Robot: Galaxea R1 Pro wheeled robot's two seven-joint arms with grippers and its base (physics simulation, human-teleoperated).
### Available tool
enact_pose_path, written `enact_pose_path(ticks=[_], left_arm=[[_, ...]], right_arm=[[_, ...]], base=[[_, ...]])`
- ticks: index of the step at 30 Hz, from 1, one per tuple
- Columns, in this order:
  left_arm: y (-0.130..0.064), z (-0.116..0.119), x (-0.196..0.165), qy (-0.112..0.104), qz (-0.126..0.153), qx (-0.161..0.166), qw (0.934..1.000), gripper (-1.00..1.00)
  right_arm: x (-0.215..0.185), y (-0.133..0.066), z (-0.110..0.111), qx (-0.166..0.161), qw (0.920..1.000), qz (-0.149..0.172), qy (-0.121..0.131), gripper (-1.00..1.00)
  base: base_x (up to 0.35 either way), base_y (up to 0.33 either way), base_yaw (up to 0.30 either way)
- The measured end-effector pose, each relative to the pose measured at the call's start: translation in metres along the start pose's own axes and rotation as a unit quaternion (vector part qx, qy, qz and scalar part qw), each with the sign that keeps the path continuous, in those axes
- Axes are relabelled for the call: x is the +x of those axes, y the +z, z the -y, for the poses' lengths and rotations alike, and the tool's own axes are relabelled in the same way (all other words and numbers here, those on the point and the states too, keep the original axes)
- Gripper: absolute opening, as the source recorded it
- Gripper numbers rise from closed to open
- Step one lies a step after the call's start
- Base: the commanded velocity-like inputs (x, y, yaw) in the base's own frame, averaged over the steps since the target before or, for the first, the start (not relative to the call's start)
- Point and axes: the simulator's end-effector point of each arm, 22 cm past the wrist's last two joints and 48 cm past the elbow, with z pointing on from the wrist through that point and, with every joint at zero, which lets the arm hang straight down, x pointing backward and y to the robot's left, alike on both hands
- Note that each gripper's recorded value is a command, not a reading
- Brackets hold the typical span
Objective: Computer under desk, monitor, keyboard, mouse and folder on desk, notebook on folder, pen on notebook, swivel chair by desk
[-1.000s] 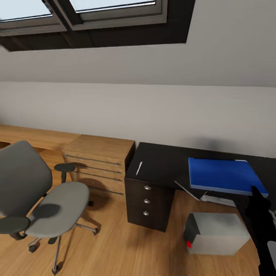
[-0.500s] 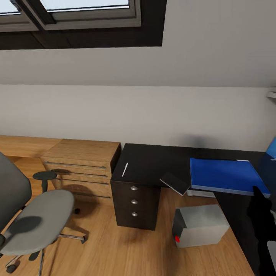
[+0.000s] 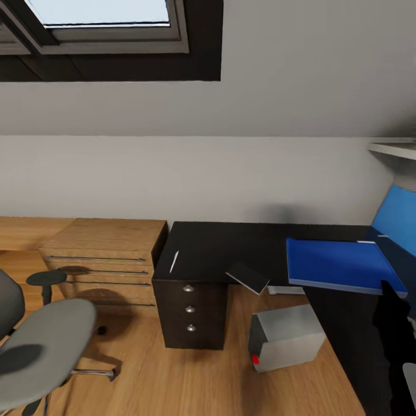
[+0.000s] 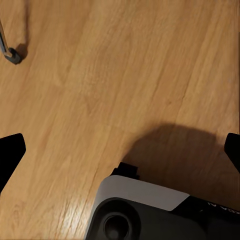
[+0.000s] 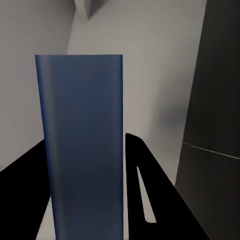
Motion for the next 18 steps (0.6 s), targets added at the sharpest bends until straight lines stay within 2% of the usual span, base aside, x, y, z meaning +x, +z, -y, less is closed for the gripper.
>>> enact_pose_path(ticks=[13,18], left_arm=[[-0.013,-0.003,-0.005,-0.001,0.001,0.000,1.0000,1.00],[-0.013,-0.003,-0.005,-0.001,0.002,0.000,1.0000,1.00]], right_arm=[[0.007,-0.002,-0.020,-0.008,0.9999,-0.012,0.003,-1.00],[0.013,-0.002,-0.010,0.003,0.9998,-0.018,0.003,-1.00]], base=[[0.000,0.000,-0.021],[0.000,0.000,-0.230]])
